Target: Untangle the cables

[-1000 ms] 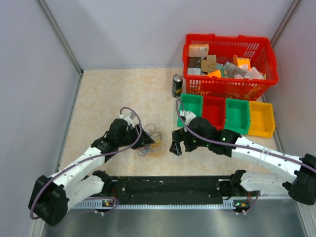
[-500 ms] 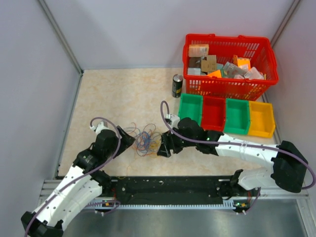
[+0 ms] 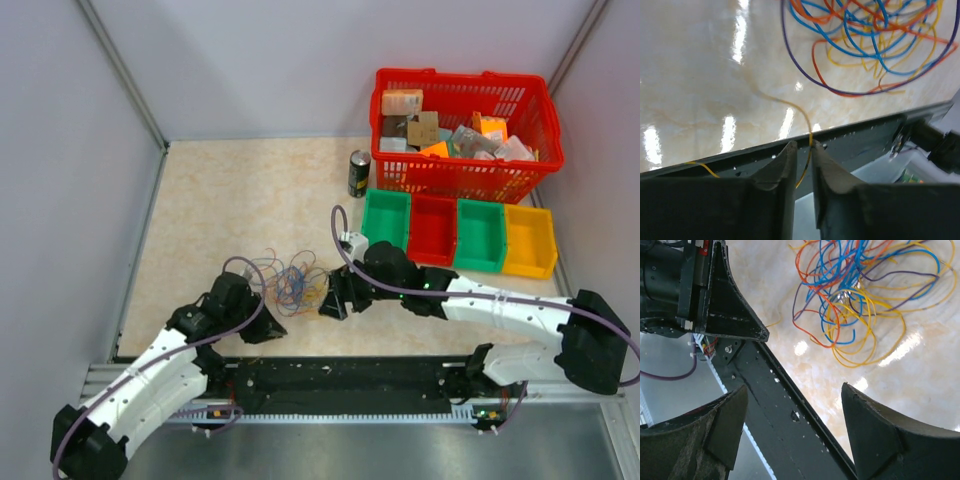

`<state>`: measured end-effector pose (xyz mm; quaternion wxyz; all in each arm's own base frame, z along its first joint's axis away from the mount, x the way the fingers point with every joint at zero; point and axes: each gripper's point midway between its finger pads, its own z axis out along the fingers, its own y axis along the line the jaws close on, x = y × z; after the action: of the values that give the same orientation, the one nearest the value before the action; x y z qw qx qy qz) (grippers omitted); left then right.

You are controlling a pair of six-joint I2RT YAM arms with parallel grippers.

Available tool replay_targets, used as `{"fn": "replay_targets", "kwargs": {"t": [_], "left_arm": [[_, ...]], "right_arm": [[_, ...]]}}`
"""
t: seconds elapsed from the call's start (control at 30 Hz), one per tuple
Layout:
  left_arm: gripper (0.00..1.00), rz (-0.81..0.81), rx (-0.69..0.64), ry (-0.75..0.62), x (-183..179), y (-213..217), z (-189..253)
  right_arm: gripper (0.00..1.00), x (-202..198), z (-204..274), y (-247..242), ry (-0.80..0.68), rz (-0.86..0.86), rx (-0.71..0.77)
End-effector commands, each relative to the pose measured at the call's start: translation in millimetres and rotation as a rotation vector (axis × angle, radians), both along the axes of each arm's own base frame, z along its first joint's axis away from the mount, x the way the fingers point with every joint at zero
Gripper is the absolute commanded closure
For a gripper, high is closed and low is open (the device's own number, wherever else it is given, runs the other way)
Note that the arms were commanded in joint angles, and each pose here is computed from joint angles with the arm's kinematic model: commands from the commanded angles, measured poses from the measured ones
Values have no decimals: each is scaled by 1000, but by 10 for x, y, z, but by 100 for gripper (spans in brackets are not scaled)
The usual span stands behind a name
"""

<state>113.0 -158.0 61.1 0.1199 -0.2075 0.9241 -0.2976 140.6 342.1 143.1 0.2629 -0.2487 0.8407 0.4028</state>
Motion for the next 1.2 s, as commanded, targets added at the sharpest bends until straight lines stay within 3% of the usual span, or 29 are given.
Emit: {"fn": "replay_targets", "kwargs": {"t": [0.0,0.1,0.23,0.3,0.4,0.53,0.63,0.7,0.77,0.83,1.0,1.17], "left_arm": [[91,-167,-193,-135,95,-378,378],[99,-252,-308,-416,287,-548,1136],[100,-275,-310,-949,490,-446,2741],[100,-255,-317,-1131,492,-372,3359],[100,-311,-489,-1319,366,-503,4022],[100,-544,-727,-1345,195,-891,4505],[100,-660,-789,-1350,83,-1140,4698],[100,-699,-818,-1371,3,-1280,4798],[100,-691,-806,-1354,53,-1370,4846],[100,-649,-775,-1330,179,-1413,4857],[100,-586,-720,-1306,308,-1404,4764],[100,-563,-703,-1291,284,-1335,4704]], "right_arm": [[25,27,166,-105,-62,-40,24],[25,69,162,-242,-85,-94,1],[24,164,155,-496,-128,-202,-39],[23,218,187,-620,-152,-258,-49],[22,292,299,-805,-184,-348,-45],[22,312,559,-1028,-228,-438,9],[22,325,698,-1259,-261,-522,48],[21,245,846,-1237,-325,-445,113],[19,54,1047,-1035,-421,-238,207],[17,-19,1252,-907,-490,-145,284],[14,227,1649,-668,-668,-148,347],[21,489,1607,-183,-725,-120,379]]}}
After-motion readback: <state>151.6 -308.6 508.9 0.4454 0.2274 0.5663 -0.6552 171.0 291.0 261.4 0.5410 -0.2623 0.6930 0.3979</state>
